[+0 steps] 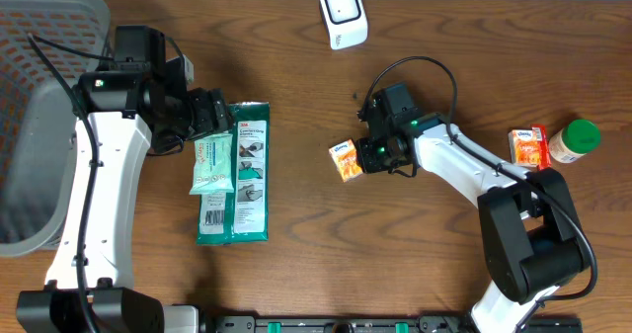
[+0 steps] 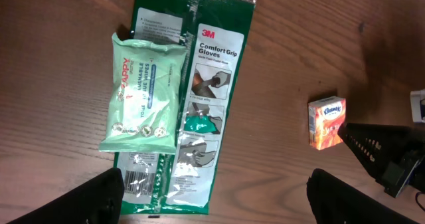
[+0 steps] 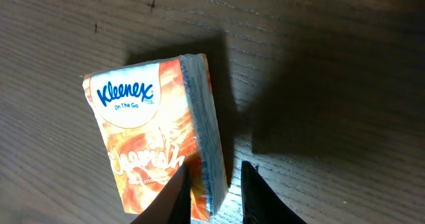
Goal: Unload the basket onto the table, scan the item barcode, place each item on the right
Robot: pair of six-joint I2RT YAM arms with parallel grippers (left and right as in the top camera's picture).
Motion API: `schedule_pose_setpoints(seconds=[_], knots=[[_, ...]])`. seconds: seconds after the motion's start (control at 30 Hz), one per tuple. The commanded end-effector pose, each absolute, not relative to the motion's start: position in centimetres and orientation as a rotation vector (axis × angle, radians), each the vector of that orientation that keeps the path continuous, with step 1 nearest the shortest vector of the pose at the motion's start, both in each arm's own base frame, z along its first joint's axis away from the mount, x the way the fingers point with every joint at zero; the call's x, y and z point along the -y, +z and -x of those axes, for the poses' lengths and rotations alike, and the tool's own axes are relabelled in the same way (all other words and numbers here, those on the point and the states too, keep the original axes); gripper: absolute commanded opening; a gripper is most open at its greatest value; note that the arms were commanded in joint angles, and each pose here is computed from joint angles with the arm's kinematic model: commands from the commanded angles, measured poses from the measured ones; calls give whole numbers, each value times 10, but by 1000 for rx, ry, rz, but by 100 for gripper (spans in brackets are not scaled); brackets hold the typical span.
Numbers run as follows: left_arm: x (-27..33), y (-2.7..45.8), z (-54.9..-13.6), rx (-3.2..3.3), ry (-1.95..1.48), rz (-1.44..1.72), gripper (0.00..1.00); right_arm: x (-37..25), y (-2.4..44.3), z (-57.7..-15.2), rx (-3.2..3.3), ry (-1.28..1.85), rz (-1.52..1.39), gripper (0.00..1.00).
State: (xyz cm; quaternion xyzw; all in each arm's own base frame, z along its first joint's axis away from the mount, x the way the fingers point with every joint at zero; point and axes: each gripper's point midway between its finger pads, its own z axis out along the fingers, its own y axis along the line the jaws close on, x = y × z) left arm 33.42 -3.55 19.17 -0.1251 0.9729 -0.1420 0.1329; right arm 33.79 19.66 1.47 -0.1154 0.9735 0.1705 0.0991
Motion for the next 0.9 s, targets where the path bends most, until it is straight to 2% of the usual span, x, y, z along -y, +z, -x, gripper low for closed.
schedule_pose_setpoints(seconds=[0.0, 0.37, 0.87], knots=[[34, 190, -334, -2829, -390, 347, 89, -200, 7, -334, -2896, 507, 373, 20], [34, 190, -334, -2829, -390, 347, 89, -214, 54, -359, -2764, 572, 387, 34], [34, 190, -334, -2829, -390, 347, 89, -210, 38, -344, -2819, 529, 399, 34]])
